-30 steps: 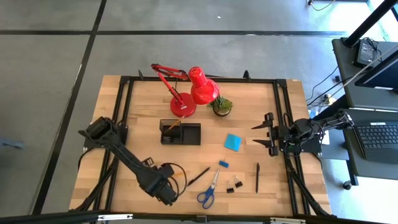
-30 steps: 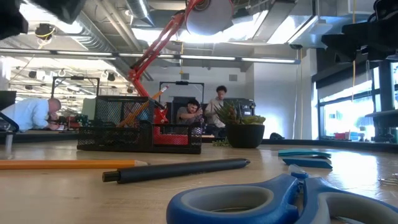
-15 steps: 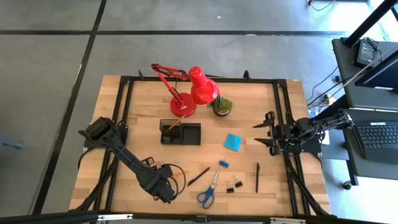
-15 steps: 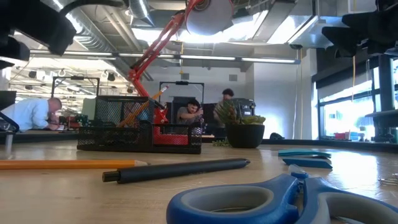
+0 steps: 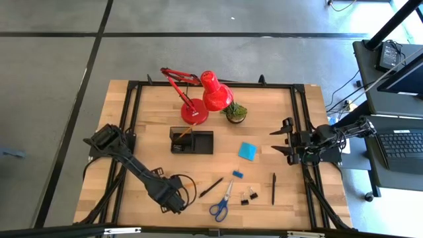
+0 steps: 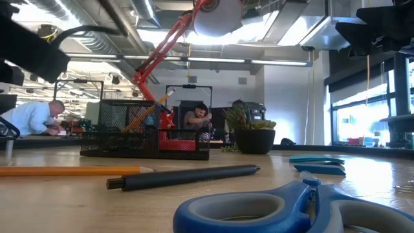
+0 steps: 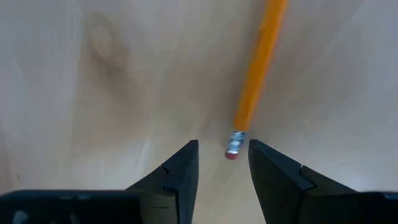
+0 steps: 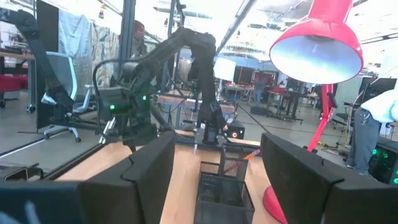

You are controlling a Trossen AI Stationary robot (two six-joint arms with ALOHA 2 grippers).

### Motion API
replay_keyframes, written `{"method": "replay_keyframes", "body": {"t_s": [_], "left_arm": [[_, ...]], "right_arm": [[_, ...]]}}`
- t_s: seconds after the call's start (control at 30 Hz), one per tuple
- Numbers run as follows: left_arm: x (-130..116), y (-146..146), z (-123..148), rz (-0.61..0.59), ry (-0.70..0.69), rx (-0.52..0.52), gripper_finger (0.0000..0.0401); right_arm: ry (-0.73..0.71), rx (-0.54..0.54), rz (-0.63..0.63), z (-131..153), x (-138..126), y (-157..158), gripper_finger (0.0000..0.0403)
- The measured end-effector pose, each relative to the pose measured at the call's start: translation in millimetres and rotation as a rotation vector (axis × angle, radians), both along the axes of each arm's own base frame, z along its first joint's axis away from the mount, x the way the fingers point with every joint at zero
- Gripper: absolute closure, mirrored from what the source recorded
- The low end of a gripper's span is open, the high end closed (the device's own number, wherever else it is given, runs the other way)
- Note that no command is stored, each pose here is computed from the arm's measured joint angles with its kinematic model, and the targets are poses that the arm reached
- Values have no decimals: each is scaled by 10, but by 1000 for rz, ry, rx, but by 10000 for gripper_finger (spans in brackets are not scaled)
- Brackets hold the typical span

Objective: Pick and place office supplies into organizer
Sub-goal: Put the orange pencil into the black desk organizer

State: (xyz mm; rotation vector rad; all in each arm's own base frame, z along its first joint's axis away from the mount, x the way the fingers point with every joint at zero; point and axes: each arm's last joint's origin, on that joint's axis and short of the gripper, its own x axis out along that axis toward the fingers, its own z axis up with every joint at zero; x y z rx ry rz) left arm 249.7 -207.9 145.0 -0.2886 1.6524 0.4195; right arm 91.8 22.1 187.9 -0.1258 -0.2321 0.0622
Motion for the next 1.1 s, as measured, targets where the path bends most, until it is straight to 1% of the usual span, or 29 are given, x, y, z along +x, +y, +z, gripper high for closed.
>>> {"method": "replay_keyframes", "body": {"t_s": [0.23,0.47,0.73,0.87,1.1], "left_arm": [[-40,41,-60,-30,8,2,268],[34,97,-72,-98,-7,-28,268],[105,163,-80,-148,-13,-53,270],[112,164,-88,-145,-23,-52,284],[-3,155,-194,-59,-15,-59,307]], "right_arm": [[-13,6,0,13,-3,-1,161],[-33,9,-1,32,-8,-3,161],[-34,10,-1,33,-8,-3,161],[-34,10,0,33,-8,-3,161],[-33,11,0,32,-8,-2,161]]}}
